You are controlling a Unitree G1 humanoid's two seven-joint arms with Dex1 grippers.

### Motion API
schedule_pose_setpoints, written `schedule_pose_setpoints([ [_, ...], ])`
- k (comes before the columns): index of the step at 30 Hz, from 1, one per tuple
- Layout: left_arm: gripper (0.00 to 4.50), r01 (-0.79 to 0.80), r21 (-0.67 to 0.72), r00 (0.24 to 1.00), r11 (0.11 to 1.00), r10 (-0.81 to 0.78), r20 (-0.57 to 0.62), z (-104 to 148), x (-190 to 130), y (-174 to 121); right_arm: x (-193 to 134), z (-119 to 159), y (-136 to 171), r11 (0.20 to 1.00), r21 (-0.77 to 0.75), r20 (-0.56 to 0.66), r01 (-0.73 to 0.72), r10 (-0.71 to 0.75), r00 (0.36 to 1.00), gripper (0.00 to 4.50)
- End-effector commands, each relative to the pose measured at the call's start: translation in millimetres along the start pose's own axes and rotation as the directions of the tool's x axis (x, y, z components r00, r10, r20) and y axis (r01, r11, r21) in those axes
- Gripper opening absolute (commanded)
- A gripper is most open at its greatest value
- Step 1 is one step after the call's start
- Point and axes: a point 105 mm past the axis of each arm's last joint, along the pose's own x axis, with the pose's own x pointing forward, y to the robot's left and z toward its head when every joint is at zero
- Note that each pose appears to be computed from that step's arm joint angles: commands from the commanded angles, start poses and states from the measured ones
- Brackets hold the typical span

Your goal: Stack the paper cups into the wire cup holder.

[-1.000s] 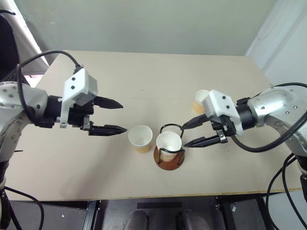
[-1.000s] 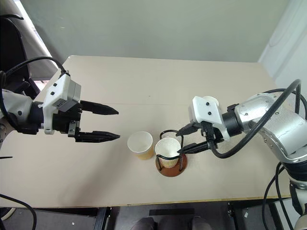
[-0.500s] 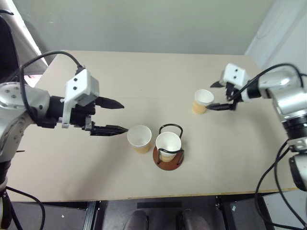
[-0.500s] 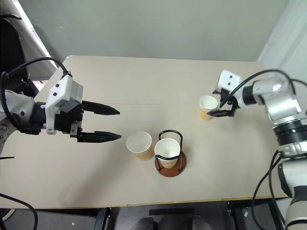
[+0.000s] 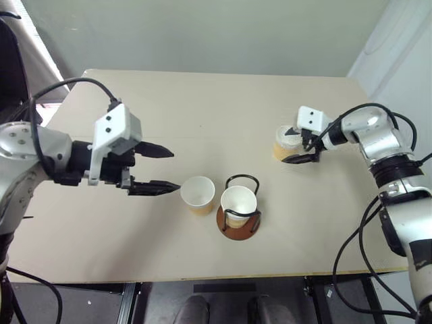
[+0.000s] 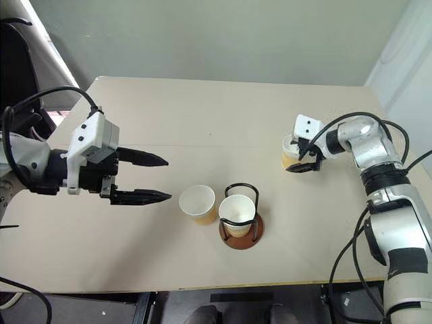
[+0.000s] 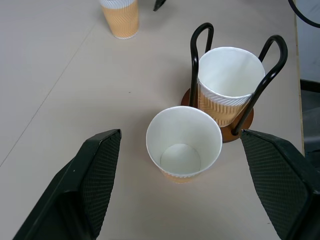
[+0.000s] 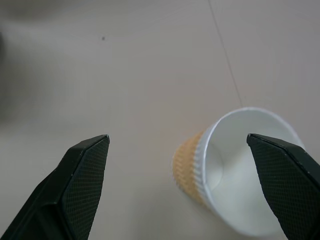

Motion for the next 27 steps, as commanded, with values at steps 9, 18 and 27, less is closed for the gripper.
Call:
schedule_pose_setpoints([
  [9, 4.09, -0.034, 0.051, 0.999, 0.998, 0.034, 0.009, 12, -7, -1, -1, 1, -9, 0.998, -0.054, -0.021, 0.044, -0.045, 0.999, 1.34],
  [18, 4.09, -0.042, 0.048, 0.999, 0.998, 0.041, 0.006, 11, -8, -1, -24, 31, -12, 0.996, -0.087, 0.088, 0.012, -0.004, 0.996, 0.02],
  [27, 4.09, -0.034, 0.048, 0.999, 0.998, 0.034, 0.006, 9, -7, 2, -109, 132, 51, 0.943, -0.276, 0.364, -0.185, 0.281, 0.888, 0.02],
])
